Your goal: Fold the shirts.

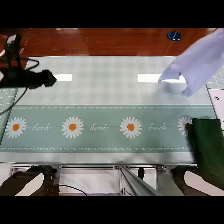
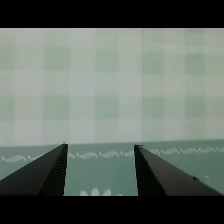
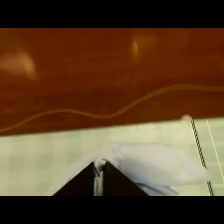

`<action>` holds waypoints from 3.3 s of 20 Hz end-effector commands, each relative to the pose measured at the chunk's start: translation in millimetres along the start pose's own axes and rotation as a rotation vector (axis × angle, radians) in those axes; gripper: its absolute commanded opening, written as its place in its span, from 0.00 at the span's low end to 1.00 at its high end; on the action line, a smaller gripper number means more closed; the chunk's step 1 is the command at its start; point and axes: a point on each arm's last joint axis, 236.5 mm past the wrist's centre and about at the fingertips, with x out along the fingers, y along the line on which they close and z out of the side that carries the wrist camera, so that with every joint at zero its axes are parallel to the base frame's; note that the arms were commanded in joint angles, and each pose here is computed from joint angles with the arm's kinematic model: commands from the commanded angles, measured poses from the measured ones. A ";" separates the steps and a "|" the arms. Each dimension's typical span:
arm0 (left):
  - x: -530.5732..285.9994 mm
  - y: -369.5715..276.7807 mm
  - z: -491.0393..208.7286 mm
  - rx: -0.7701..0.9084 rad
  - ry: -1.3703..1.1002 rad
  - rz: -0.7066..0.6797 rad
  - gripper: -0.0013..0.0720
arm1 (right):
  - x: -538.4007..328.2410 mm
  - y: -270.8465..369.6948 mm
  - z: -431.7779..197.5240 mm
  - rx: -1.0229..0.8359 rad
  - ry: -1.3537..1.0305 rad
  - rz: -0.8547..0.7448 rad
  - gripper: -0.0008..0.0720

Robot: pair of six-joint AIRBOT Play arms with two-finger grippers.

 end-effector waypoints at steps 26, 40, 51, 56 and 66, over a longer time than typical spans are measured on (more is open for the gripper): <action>-4.9 -65.0 -93.3 0.008 0.081 -0.205 0.71 | -45.3 295.0 -295.8 -0.231 0.641 0.576 0.04; 51.7 -96.4 -225.1 0.056 0.507 -0.261 0.71 | 6.6 -2.2 -265.5 0.203 0.639 -0.098 0.57; 100.8 -155.1 -267.4 -0.145 0.471 -0.360 0.71 | 20.1 39.2 -357.7 0.497 0.769 0.172 0.56; 107.4 -178.7 -256.5 -0.068 0.514 -0.409 0.05 | 38.2 92.7 -396.6 0.457 0.899 0.309 0.56; 98.6 -181.3 -237.0 -0.044 0.526 -0.460 0.04 | 78.5 164.3 -441.9 0.313 1.128 0.431 0.56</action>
